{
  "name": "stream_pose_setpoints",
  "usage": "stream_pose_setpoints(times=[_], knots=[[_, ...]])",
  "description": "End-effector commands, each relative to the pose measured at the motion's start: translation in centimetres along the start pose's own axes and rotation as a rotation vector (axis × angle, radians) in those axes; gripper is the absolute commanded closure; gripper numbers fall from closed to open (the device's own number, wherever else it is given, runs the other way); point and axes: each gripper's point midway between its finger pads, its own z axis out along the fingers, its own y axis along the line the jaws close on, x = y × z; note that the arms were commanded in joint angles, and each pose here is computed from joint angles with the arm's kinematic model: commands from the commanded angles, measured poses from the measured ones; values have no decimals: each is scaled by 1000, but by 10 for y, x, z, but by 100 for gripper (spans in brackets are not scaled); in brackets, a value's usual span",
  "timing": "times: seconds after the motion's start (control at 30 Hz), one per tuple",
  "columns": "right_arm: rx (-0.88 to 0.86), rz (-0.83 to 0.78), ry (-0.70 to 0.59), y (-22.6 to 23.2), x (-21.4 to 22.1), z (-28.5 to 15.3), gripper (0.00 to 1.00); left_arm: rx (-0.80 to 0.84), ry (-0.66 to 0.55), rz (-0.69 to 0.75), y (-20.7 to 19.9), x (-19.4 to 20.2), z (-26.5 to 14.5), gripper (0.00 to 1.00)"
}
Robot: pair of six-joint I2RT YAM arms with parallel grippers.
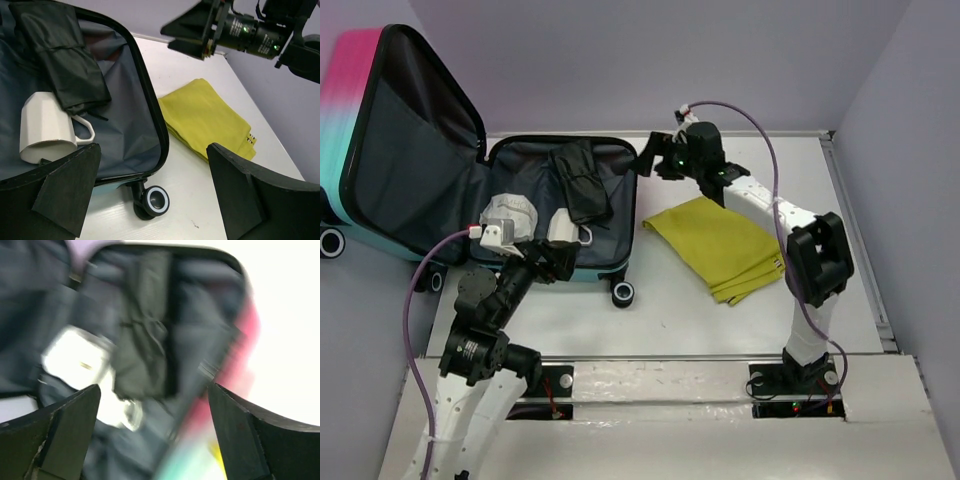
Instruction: Pack the luggage
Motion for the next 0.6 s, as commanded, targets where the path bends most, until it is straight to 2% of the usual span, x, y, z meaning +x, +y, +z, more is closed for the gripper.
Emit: stream_pose_setpoints(times=[0.0,0.03,0.1,0.13,0.17,0.23,0.27,0.43,0.47,0.5,0.57], knots=[[150,-99,-100,-47,-41,-76,8,55,-38,25,-13,-15,1,1],[284,-70,-84,-100,-26,-94,9,64,-32,29,-14,-13,1,1],[402,-31,-84,-140,-18,-125,9,73,-24,32,-16,-12,2,1],[534,7,-91,-176,-7,-156,4,74,-24,32,-16,-13,2,1],[591,32,-98,-191,-1,-170,0,73,-18,33,-17,-12,3,1],[626,80,-108,-200,9,-194,0,77,-12,28,-18,-11,5,1],[657,130,-89,-210,29,-202,0,84,-5,25,-20,-10,7,1],[860,232,-177,-229,58,-259,0,200,76,-15,-43,-2,16,1],[882,273,-236,-226,54,-274,0,213,77,-19,-46,-2,16,1],[969,298,-223,-236,74,-291,0,236,71,-25,-51,-5,16,1],[983,339,-243,-235,84,-303,0,248,55,-29,-55,-11,15,1]])
